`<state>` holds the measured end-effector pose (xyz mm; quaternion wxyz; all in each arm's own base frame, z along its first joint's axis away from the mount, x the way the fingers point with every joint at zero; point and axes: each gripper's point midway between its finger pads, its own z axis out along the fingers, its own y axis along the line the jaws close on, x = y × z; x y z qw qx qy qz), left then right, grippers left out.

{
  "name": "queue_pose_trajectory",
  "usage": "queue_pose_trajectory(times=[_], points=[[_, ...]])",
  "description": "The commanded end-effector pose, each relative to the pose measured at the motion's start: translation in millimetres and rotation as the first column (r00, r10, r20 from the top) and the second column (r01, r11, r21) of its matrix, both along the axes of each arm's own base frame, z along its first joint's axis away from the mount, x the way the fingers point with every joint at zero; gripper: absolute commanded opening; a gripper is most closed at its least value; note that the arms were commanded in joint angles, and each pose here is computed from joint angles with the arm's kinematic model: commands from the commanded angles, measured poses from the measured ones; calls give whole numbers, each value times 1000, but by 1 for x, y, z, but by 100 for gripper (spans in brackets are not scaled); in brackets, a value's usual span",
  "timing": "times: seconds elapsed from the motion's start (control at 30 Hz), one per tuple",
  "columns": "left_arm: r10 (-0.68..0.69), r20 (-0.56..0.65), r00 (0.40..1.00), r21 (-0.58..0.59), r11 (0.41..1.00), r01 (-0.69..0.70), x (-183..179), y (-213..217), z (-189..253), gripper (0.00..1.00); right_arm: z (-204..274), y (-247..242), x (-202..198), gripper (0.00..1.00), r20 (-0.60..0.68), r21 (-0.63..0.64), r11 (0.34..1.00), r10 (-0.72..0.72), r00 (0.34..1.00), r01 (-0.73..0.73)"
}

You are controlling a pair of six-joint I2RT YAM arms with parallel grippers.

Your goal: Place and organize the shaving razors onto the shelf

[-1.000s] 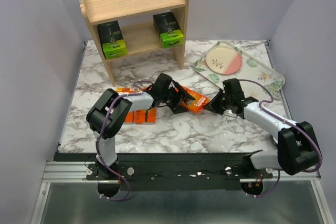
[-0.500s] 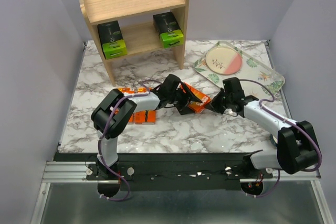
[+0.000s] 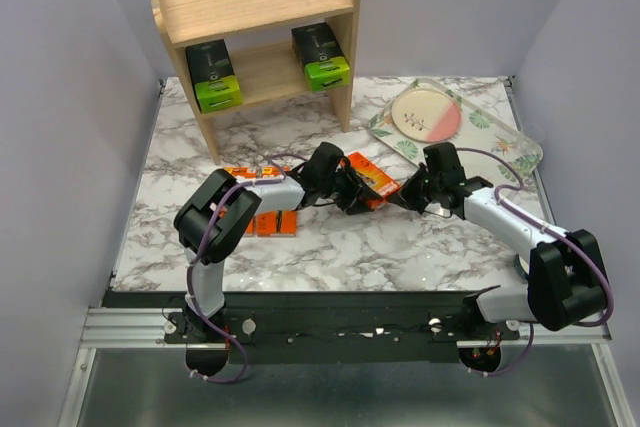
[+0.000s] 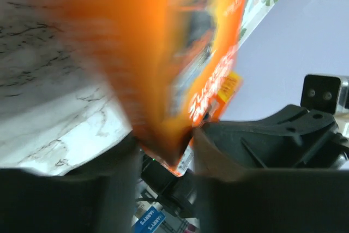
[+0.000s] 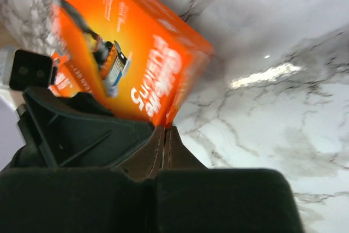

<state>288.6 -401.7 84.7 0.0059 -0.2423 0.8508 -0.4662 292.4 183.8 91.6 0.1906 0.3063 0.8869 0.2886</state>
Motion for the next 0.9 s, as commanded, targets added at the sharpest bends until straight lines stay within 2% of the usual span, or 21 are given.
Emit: queue_pose_trajectory(times=[0.0, 0.23, 0.27, 0.3, 0.4, 0.43, 0.47, 0.5, 0.53, 0.57, 0.6, 0.67, 0.7, 0.77, 0.8, 0.87], points=[[-5, 91, 996, -49, 999, 9, 11, -5, 22, 30, 9, 10, -9, 1, -12, 36, 998, 45, 999, -44], [-11, 127, 992, -49, 999, 18, 9, 4, 23, 24, -2, 4, -22, 3, -24, 18, 999, 51, 998, -50], [-19, 140, 990, -54, 998, 27, 9, 4, 25, 22, 1, 4, -22, 9, -3, 15, 998, 64, 998, -64], [-33, 174, 984, -54, 998, 43, 10, 4, 27, 21, 5, 4, -21, 26, 19, 9, 997, 81, 997, -81], [-55, 243, 968, -84, 994, 77, 11, 11, 44, 18, 36, -2, -15, 45, 167, -59, 979, 204, 965, -196], [-85, 305, 949, -95, 988, 119, 8, 15, 58, 18, 59, 1, -11, 48, 239, -61, 965, 262, 935, -255], [-93, 330, 939, -97, 986, 132, 8, 19, 65, 17, 70, -3, -9, 50, 305, -128, 938, 346, 887, -321], [-105, 358, 928, -100, 984, 150, 6, 24, 69, 16, 84, -11, -9, 56, 335, -154, 933, 360, 871, -326], [-116, 440, 891, -96, 980, 175, 9, 34, 85, 15, 94, -14, -7, 57, 362, -181, 924, 380, 851, -336], [-136, 466, 874, -100, 974, 205, 5, 38, 93, 14, 112, -17, -3, 58, 410, -235, 905, 423, 808, -354], [-146, 486, 862, -88, 973, 214, 3, 45, 97, 14, 119, -19, -5, 58, 422, -254, 895, 443, 791, -366], [-166, 598, 784, -65, 965, 253, 4, 62, 124, 11, 131, -21, -4, 60, 455, -299, 877, 477, 752, -376], [-175, 620, 765, -50, 964, 262, 4, 69, 132, 11, 133, -23, -3, 60, 461, -313, 876, 479, 747, -368], [-190, 743, 641, -18, 953, 303, 4, 88, 166, 11, 134, -27, 1, 60, 471, -342, 872, 481, 739, -350], [-227, 750, 621, -10, 935, 353, -6, 94, 178, 11, 134, -27, 3, 60, 477, -346, 873, 480, 737, -344], [-249, 803, 541, 23, 921, 389, -18, 107, 206, 11, 135, -26, 4, 60, 491, -357, 865, 495, 717, -352]])
